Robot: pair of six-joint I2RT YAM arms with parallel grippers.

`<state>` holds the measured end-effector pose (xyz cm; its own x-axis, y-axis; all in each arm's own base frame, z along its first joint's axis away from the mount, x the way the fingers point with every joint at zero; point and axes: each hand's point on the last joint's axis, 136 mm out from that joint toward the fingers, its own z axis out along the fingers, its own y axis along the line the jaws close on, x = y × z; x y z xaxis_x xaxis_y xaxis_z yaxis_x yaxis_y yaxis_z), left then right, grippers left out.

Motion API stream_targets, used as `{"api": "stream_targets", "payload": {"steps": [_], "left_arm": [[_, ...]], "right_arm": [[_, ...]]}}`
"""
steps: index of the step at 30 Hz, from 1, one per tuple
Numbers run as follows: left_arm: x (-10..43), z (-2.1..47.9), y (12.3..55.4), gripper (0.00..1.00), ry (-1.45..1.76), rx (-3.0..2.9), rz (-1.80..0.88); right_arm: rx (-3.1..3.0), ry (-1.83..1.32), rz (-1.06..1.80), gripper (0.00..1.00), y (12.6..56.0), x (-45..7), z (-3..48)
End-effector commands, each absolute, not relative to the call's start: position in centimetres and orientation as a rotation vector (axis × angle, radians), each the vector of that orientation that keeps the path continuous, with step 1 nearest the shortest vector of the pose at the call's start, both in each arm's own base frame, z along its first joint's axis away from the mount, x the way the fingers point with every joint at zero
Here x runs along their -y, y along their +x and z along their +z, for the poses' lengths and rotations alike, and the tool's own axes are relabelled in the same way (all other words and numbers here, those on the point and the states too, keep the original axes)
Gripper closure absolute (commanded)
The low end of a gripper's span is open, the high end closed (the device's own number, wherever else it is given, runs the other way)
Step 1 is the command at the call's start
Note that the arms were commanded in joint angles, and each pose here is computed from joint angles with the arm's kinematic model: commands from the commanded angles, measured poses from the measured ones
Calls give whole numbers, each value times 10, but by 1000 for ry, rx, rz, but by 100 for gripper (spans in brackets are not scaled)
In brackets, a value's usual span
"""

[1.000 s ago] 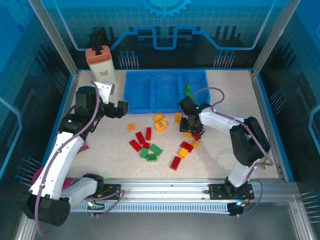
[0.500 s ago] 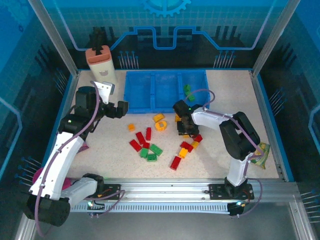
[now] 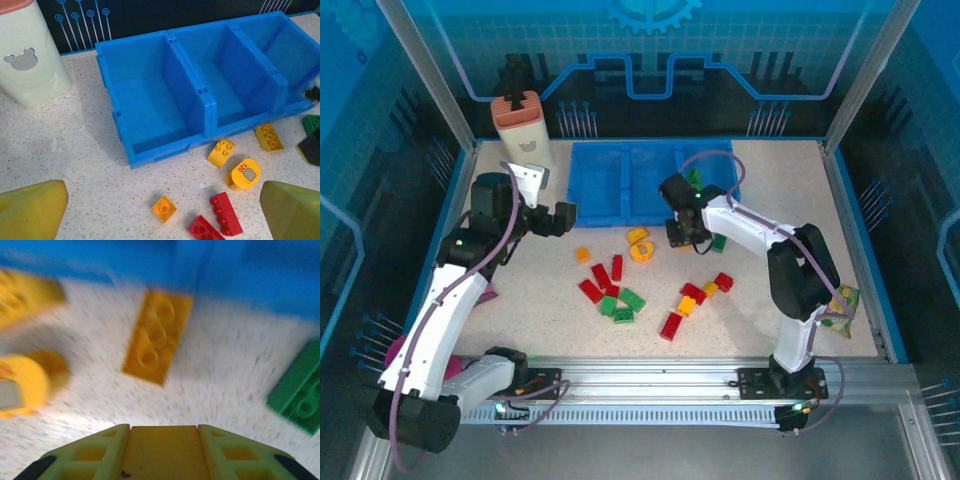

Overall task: Sort the legos into containers by color
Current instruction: Pick up the lego from the center of the table, then place the lego in the container.

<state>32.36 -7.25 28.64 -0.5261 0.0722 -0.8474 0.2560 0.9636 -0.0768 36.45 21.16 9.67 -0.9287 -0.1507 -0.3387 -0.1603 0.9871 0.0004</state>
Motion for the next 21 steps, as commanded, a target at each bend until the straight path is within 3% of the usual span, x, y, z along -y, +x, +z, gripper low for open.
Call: {"api": "stream_targets", "payload": {"steps": [1, 8, 13, 21], "left_arm": [[68, 287, 323, 1, 224, -2114, -213], [67, 284, 324, 1, 223, -2126, -209], [66, 283, 325, 0, 220, -2129, -204], [64, 281, 327, 1, 218, -2140, -189]], "right_arm": [[-2688, -318, 2, 74, 390, -220, 128], [-2524, -292, -27, 74, 461, -244, 155], [-2455, -313, -51, 74, 505, -257, 146], [-2495, -374, 5, 70, 524, -278, 114]]}}
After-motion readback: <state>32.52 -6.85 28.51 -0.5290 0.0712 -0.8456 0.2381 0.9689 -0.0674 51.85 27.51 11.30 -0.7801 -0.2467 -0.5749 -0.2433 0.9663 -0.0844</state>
